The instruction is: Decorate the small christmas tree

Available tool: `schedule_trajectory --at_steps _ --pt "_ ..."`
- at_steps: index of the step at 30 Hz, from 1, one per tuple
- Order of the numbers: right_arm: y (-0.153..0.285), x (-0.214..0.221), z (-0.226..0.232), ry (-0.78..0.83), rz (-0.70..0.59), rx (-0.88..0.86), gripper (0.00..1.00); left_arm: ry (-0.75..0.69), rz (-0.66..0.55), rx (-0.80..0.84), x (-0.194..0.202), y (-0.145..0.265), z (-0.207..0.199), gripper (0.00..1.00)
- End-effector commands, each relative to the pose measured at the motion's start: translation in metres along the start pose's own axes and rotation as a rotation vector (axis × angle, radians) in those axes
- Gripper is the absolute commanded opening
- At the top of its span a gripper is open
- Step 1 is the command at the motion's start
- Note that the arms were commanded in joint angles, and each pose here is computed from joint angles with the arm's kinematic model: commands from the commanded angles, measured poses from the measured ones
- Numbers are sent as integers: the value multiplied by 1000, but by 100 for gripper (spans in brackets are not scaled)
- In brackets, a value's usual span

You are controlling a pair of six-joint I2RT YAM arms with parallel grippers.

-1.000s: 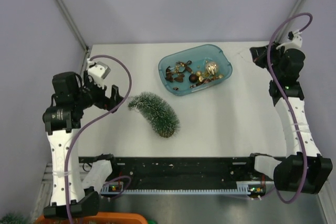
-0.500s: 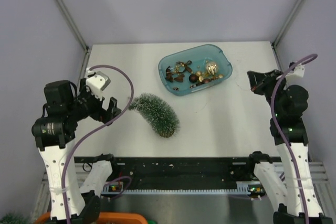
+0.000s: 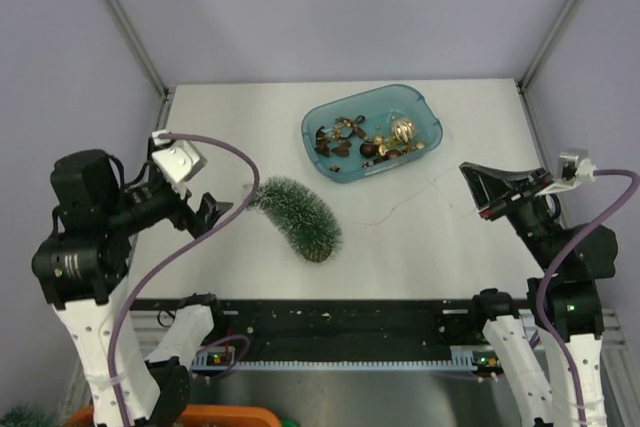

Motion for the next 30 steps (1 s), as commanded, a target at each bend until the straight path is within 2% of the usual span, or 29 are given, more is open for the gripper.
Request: schedule_trajectory --at_steps 1,6,9,12,22,30 --pt "3 -17 19 14 -60 -181 0 -59 -70 -65 -4 34 -32 95" --pt "1 -27 29 3 -111 -318 0 -114 -237 86 -48 53 -58 99" --pt "1 -34 36 10 -129 -409 0 -13 -325 169 -60 47 -62 99" --pt "-2 -41 42 10 -113 -526 0 17 -399 171 -59 39 -57 99" --pt "-12 -68 52 7 -168 -699 0 103 -386 304 -71 22 -46 99" --pt "-18 -69 52 -15 -157 -745 0 193 -479 381 -101 32 -54 99"
Point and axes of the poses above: each gripper's point midway between its finger pads, its own y axis back along the fingers, its own z axis along the line the jaws close on, x = y × z, the point moved 10 cm from there along y, back along the fingers, and after that the axes turned 15 degrees about y, right-handed, at the moved point
